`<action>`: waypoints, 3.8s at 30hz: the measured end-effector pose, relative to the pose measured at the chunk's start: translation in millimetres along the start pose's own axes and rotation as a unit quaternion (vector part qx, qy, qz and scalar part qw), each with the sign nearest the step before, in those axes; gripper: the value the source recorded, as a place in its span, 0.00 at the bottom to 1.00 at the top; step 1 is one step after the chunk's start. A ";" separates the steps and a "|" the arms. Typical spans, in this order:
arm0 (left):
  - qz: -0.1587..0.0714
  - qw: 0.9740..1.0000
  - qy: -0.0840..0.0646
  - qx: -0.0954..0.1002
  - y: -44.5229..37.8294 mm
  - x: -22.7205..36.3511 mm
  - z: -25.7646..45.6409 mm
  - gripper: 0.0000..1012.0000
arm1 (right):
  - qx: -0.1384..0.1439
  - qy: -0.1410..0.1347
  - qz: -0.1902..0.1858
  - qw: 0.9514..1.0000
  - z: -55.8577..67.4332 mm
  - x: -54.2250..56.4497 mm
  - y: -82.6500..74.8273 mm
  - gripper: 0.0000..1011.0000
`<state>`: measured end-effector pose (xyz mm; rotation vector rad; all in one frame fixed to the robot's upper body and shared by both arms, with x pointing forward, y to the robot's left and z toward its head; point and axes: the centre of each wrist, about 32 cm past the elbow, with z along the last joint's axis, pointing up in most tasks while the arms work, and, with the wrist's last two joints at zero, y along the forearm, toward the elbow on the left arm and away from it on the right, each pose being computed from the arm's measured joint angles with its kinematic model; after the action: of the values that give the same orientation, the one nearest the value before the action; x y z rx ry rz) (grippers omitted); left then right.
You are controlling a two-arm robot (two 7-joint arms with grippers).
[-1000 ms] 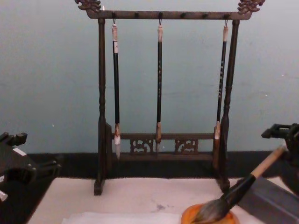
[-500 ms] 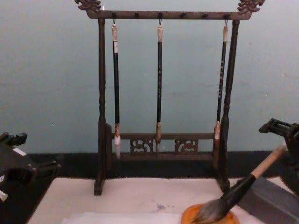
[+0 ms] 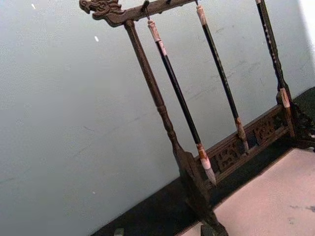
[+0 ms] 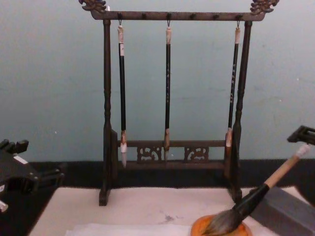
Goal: Pick up the brush from the inkstone, write on the paper, then place the brush back to its original position.
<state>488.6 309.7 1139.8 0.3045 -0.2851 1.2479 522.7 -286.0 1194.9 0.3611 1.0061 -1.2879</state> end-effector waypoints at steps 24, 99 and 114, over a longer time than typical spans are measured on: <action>0.000 1.000 0.000 0.000 0.0 0.0 0.0 1.00 | 0.155 -0.461 0.025 0.873 -63.3 -31.9 -35.1 0.99; 0.000 1.000 0.000 0.000 0.0 0.0 0.0 1.00 | 0.122 -0.486 -0.006 0.865 -95.7 7.3 -19.9 0.99; 0.000 1.000 0.000 0.000 0.0 0.0 0.0 1.00 | 0.122 -0.486 -0.006 0.865 -95.7 7.4 -20.0 0.99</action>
<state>488.6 309.7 1139.8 0.3045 -0.2849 1.2479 464.5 -227.1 1142.4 -0.1306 -0.0174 -1.3671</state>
